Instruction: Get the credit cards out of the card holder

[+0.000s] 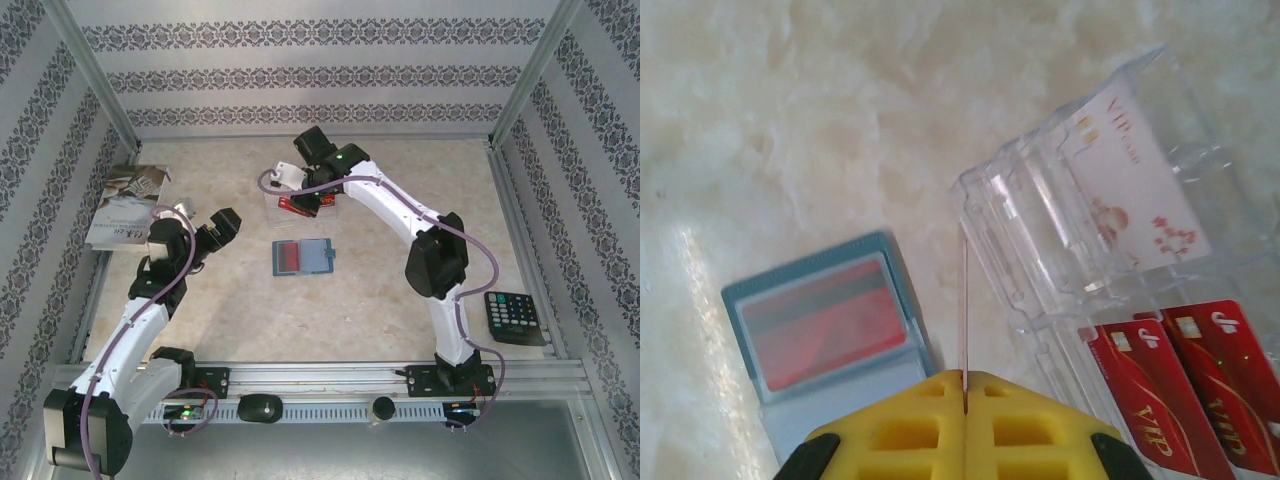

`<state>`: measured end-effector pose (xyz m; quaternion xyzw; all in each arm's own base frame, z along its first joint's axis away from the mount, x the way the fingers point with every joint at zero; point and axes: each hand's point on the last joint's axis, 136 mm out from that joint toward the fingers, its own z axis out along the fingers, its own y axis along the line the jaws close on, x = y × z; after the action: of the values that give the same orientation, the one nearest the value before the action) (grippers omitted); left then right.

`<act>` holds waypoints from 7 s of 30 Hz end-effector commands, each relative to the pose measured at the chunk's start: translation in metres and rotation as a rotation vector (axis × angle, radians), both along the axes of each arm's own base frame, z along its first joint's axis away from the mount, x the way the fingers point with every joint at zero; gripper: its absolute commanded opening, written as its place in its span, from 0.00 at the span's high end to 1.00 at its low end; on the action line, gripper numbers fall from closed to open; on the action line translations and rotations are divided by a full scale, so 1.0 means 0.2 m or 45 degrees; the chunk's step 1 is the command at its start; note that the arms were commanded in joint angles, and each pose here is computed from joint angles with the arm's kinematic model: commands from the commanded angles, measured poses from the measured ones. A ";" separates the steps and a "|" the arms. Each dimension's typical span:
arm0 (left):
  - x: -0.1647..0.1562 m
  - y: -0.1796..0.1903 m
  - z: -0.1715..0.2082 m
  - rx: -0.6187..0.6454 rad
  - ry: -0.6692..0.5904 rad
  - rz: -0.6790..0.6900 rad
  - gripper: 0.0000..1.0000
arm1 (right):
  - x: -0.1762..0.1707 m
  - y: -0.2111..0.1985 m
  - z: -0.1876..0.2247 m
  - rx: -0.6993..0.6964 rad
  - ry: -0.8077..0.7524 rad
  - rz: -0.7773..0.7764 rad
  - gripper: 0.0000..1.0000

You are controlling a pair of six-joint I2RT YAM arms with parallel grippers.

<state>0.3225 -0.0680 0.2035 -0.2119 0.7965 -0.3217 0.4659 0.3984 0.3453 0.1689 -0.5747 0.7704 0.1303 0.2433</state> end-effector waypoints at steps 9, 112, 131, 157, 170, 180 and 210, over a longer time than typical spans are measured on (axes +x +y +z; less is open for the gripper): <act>0.03 0.04 0.00 0.024 0.010 0.011 0.00 | 0.28 -0.20 0.04 -0.136 -0.169 -0.043 1.00; 0.27 0.03 -0.32 0.008 0.268 0.023 0.00 | 0.35 -0.29 -0.25 -0.171 -0.323 0.379 1.00; 0.27 0.02 -0.33 0.002 0.277 0.020 0.00 | 0.35 -0.25 -0.37 -0.225 -0.317 0.397 1.00; 0.27 0.00 -0.33 -0.024 0.265 -0.007 0.00 | 0.47 -0.17 -0.27 -0.171 -0.593 0.274 0.78; 0.26 -0.02 -0.27 -0.066 0.173 -0.029 0.00 | 0.52 -0.12 0.13 0.254 -0.719 -0.061 0.72; 0.22 -0.04 -0.30 -0.219 0.105 -0.002 0.00 | 0.31 -0.09 0.27 0.803 -0.038 -0.611 0.63; -0.10 0.10 -0.33 0.000 0.081 0.113 0.03 | -0.36 0.16 -0.66 -0.113 0.012 -0.575 0.56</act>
<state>0.3052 -0.0484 0.1509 -0.2616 0.7895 -0.2982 0.4684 0.3199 0.3734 0.0367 -0.3882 0.8912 0.0568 0.2276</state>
